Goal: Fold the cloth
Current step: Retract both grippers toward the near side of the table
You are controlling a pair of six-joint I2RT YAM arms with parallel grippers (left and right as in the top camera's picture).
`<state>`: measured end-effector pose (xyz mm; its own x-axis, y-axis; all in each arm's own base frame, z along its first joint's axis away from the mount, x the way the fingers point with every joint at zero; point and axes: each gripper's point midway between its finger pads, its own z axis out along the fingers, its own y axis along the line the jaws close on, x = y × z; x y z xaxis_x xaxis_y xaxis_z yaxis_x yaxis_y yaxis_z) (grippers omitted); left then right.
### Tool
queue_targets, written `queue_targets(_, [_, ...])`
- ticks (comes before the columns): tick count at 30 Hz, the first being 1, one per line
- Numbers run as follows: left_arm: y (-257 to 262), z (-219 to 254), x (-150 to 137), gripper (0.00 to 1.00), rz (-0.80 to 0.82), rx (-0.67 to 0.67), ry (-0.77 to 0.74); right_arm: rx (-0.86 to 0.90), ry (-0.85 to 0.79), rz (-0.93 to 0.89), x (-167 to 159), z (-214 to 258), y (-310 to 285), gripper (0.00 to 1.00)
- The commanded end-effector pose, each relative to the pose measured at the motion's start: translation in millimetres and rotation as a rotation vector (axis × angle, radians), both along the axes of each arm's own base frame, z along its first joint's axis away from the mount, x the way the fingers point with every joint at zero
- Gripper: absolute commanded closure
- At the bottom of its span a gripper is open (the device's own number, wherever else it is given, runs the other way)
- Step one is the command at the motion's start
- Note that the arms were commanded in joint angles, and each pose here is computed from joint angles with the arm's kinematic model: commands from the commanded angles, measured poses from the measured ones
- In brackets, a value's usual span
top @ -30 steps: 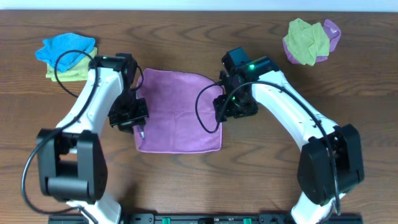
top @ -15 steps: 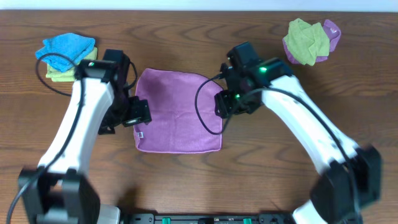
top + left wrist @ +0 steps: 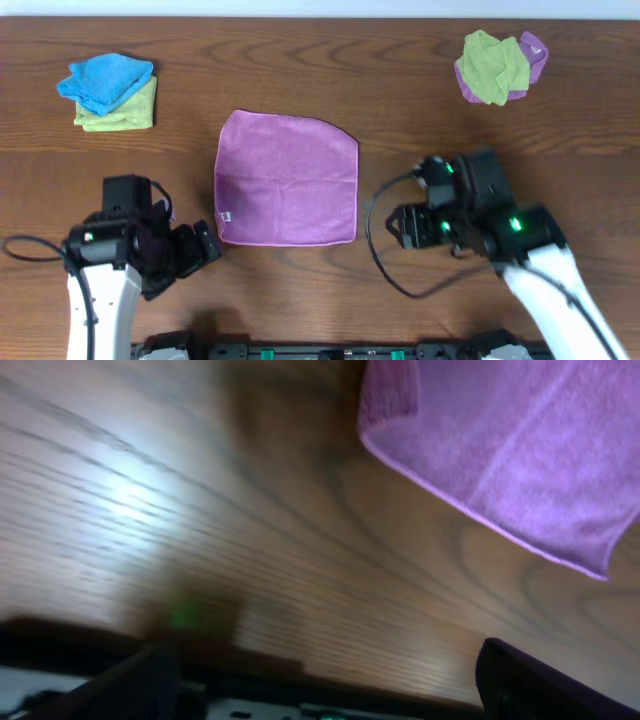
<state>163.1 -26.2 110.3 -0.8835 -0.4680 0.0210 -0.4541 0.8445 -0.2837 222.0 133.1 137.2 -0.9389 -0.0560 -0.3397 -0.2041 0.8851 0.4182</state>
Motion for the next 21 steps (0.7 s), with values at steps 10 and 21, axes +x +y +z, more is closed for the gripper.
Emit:
queue_targets(10, [-28.3,-40.6,14.8,0.05,0.113,-0.203,-0.046,0.342,0.105,-0.242,-26.8,-50.2,18.9,0.24])
queue_targets(21, [-20.4,-40.1,59.8,0.05,0.204,-0.205,-0.167,0.483,0.142,-0.385,-25.1,-82.9,22.4,0.1])
